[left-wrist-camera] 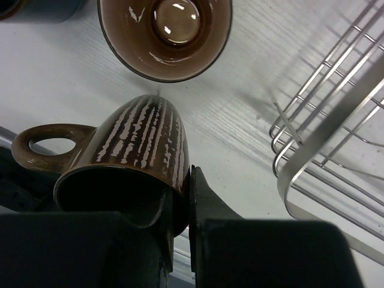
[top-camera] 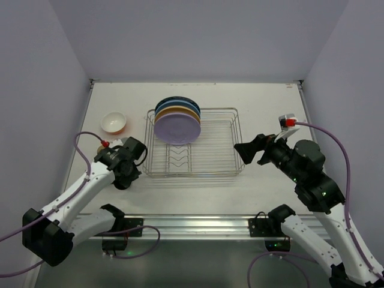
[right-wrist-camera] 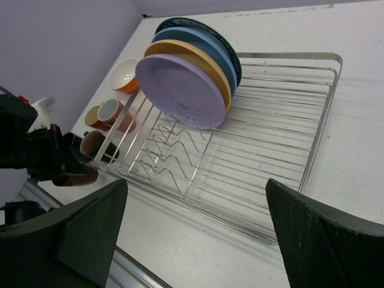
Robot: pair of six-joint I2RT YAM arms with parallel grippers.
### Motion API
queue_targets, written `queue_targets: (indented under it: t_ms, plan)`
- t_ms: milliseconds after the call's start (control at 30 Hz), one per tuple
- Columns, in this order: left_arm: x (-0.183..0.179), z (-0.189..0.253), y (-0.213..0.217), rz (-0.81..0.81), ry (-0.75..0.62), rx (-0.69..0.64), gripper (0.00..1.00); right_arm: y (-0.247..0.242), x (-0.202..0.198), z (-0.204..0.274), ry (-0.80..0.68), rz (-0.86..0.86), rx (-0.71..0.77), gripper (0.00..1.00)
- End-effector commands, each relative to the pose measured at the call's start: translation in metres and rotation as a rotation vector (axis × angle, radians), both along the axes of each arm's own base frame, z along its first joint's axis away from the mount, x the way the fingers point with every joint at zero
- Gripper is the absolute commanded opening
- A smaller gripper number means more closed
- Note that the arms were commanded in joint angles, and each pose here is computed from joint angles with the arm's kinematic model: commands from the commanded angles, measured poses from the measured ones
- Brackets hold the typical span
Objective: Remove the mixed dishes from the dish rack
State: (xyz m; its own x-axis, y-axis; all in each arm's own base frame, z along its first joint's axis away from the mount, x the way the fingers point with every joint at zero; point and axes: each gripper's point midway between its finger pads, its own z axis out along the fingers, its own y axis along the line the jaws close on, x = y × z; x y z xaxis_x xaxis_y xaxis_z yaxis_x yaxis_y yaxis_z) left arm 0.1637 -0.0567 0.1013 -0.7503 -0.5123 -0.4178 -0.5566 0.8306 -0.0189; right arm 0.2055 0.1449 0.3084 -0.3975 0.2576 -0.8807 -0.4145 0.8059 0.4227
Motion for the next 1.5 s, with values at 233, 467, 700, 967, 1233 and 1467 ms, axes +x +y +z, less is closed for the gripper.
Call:
queue_targets:
  t_ms: [233,467,700,967,1233,1467]
  plan:
    - [0.005,-0.010,0.046,0.137,0.017,0.021,0.00,0.002,-0.002,0.013,-0.058,0.022,0.023,0.99]
    - [0.003,-0.046,0.053,0.116,0.141,-0.058,0.00,0.002,-0.005,0.015,-0.070,0.025,0.031,0.99]
    - [0.005,-0.045,0.057,0.123,0.144,-0.056,0.06,0.002,-0.005,0.016,-0.077,0.028,0.032,0.99]
    - [0.021,-0.020,0.052,0.105,0.052,-0.090,0.35,0.003,-0.007,0.017,-0.082,0.040,0.035,0.99]
    - [0.019,0.013,0.063,0.134,-0.013,-0.040,0.63,0.004,-0.012,0.021,-0.100,0.063,0.039,0.99]
    - [0.031,0.068,0.054,0.082,-0.180,-0.095,0.75,0.006,-0.011,0.019,-0.096,0.068,0.032,0.99]
